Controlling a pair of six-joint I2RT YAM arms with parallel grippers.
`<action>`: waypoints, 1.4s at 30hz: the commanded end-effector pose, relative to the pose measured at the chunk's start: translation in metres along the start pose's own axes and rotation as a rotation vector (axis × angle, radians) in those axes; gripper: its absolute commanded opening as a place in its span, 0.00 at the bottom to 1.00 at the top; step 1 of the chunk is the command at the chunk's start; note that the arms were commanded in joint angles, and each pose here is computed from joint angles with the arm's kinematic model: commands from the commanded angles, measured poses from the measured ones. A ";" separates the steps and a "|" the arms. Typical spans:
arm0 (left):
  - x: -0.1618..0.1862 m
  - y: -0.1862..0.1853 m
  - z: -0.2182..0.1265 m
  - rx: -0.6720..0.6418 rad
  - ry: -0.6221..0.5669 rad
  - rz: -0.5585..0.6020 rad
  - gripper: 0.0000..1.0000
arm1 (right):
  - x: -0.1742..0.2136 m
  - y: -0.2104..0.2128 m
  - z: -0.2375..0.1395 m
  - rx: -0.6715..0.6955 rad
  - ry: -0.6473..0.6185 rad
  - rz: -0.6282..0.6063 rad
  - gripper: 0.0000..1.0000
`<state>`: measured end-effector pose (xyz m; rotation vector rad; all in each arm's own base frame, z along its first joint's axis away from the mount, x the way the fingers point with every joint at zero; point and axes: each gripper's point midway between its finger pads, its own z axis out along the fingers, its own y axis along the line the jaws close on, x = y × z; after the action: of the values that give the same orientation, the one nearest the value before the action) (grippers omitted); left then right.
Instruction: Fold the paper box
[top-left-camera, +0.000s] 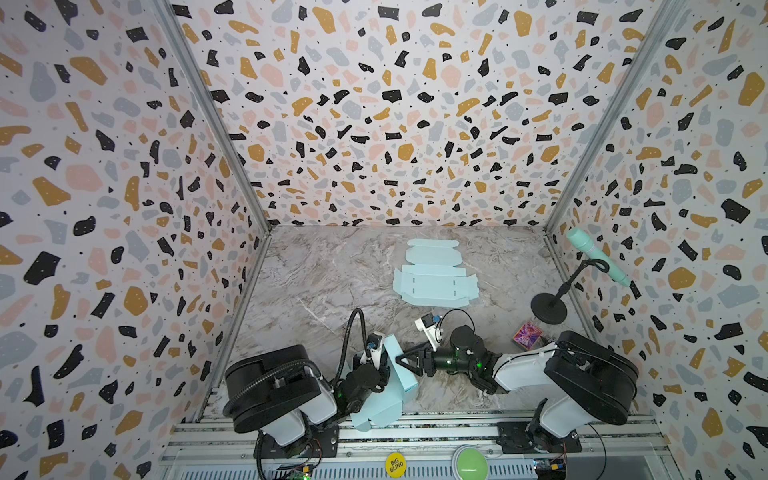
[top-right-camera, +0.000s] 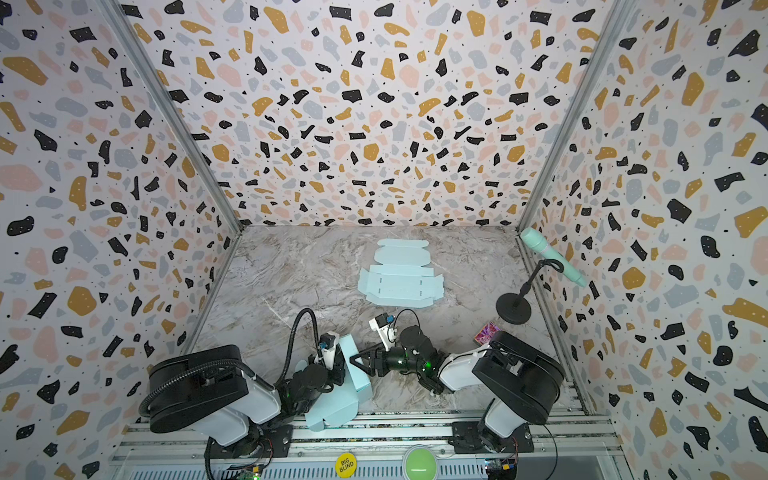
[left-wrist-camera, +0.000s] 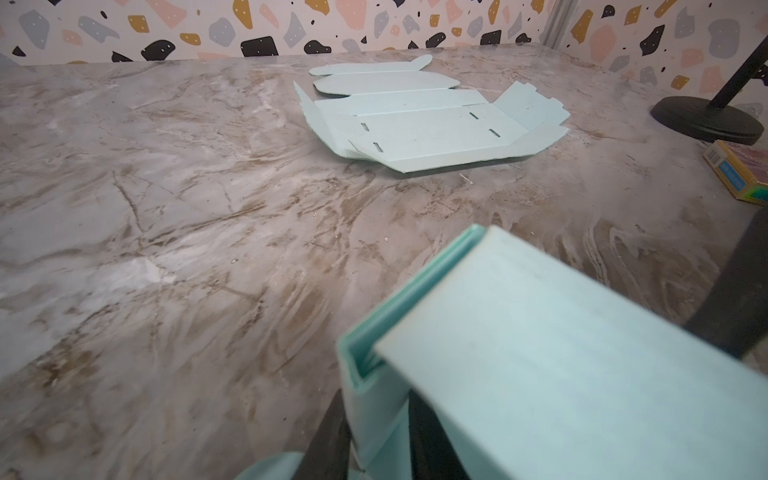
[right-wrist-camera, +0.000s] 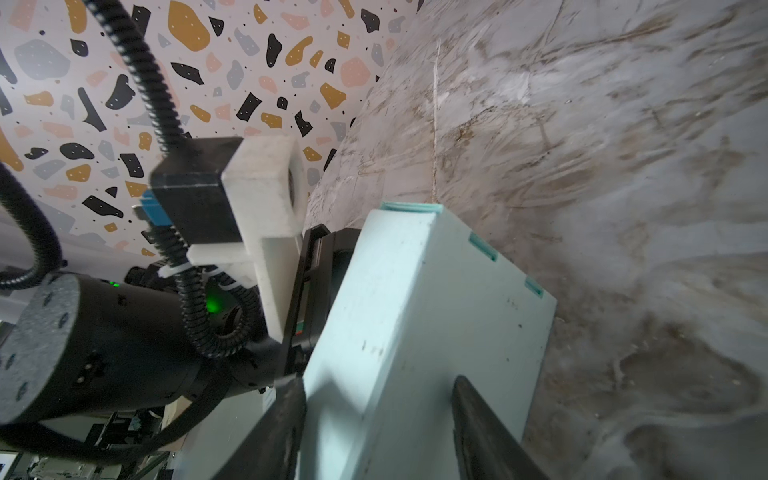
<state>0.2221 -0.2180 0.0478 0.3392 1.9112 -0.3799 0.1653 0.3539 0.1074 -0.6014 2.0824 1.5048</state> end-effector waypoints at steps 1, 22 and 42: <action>-0.006 -0.004 -0.003 0.025 -0.031 -0.032 0.27 | -0.002 -0.002 -0.003 0.022 -0.002 -0.020 0.57; -0.005 0.000 -0.007 0.021 -0.027 -0.033 0.30 | -0.019 0.008 -0.012 0.076 -0.017 -0.102 0.67; -0.003 0.009 -0.026 0.026 -0.020 -0.062 0.33 | -0.010 0.003 0.006 0.317 0.142 -0.283 0.82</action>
<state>0.2092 -0.2068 0.0597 0.3108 1.8967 -0.4442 0.1700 0.3629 0.1218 -0.8233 2.1368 1.0603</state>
